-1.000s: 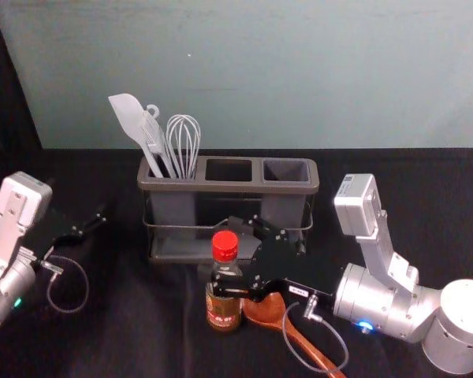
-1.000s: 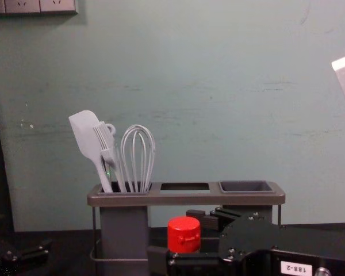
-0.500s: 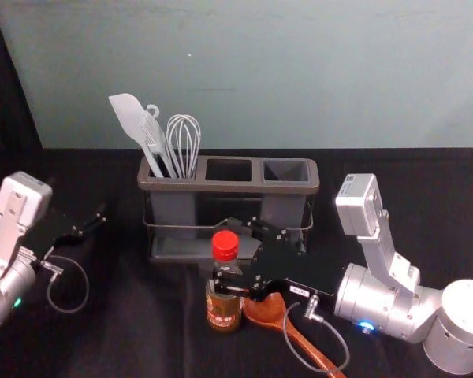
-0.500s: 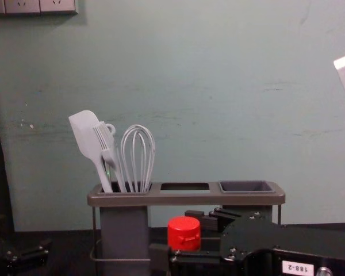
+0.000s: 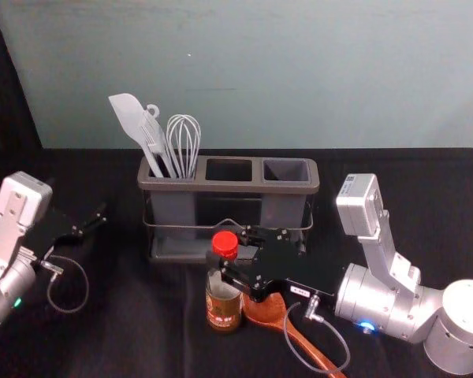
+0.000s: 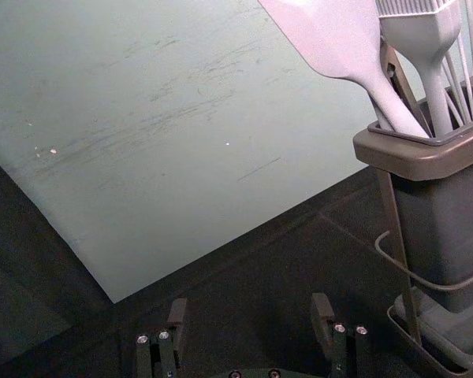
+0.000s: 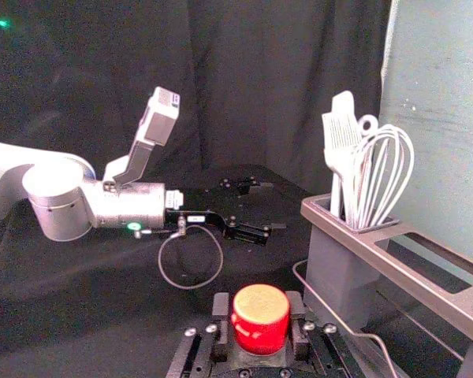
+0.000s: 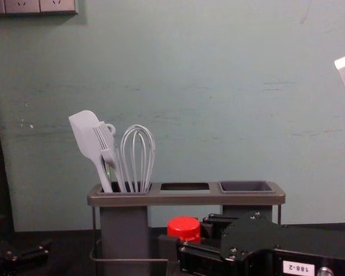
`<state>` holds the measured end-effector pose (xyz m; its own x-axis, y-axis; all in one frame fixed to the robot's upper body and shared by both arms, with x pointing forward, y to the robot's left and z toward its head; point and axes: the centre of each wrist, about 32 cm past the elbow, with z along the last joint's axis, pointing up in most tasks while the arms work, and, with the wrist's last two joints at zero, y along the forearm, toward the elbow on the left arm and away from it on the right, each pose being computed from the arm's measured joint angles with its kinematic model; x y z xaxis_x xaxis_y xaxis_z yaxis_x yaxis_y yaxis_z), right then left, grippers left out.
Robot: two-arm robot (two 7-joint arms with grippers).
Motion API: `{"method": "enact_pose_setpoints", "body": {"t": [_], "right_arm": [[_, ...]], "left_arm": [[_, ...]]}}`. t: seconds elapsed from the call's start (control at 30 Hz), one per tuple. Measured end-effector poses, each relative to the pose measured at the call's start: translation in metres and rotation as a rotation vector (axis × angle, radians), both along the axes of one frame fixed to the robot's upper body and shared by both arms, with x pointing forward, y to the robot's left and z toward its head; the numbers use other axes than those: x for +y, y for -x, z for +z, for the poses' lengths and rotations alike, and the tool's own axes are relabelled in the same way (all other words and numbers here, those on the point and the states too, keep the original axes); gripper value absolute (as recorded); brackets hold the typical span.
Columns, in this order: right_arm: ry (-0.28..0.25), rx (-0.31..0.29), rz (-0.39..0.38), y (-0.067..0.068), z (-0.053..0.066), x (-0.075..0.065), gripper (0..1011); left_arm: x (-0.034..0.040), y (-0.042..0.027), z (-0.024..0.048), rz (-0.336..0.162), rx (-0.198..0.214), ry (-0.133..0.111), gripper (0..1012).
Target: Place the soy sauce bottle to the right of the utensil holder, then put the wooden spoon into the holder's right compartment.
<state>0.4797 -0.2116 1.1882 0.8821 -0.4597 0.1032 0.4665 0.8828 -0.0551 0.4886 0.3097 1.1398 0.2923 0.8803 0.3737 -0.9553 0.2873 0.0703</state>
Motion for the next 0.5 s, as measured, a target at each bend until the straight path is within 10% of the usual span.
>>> {"method": "enact_pose_setpoints", "body": {"t": [0.5], "right_arm": [[-0.009,-0.017,0.003,0.0063,0.0042,-0.0037,390]], "left_arm": [[0.0000,0.0000,0.0000,0.000,0.000,0.000,1011]]}}
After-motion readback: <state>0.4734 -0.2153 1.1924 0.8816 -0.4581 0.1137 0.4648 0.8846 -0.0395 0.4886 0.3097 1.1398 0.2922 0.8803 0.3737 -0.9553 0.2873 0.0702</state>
